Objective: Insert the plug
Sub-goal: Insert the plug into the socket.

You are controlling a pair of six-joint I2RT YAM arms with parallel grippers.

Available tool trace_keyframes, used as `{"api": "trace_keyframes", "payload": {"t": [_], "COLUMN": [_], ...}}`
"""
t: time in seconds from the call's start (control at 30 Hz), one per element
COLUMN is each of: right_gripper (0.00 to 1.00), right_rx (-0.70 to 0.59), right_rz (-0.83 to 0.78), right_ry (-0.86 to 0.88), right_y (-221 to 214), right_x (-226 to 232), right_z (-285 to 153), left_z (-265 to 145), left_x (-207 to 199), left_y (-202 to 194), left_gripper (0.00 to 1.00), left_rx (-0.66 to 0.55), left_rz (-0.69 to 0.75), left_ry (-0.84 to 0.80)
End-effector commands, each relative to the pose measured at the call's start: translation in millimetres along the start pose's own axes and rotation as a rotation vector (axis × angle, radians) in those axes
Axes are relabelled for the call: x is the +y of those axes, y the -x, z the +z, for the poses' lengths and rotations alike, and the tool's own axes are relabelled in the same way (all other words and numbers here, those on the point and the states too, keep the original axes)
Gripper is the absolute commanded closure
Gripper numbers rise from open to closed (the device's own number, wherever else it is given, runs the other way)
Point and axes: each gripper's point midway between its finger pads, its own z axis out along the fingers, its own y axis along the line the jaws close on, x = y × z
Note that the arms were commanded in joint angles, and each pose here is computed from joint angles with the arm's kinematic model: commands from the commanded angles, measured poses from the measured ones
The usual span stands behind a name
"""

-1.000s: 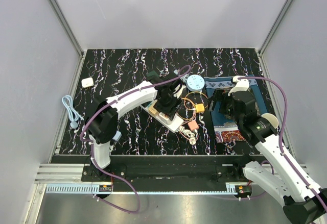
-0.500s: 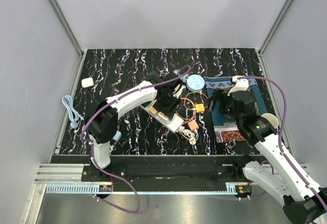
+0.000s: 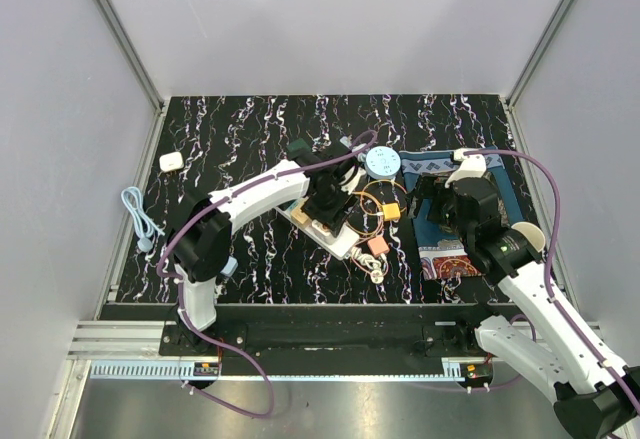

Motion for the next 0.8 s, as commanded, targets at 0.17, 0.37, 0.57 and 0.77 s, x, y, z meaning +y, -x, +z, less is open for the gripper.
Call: {"api": "trace_keyframes", "payload": {"t": [0.17,0.37,0.57,0.77], "right_gripper": [0.00,0.00,0.00,0.00], "right_rx": [-0.008,-0.004,0.000,0.002], "right_rz": [-0.010,-0.014,-0.013,-0.026], "right_ry": [-0.003,0.004,0.016,0.020], "right_y": [2,1,0,1], "right_x": [0,0,3,4], "right_z": [4,4,5,6], "left_z": [5,6,-4,-12], "left_x": [-1,4,0,-2], "left_y": [8,6,12,15], "left_gripper": [1.00,1.00,1.00,1.00], "left_rx": [-0.025,-0.024,-0.054,-0.060], "left_rz": [0.030,0.035,0.041,0.049], "left_ry": [0.006,0.045,0.040,0.045]}}
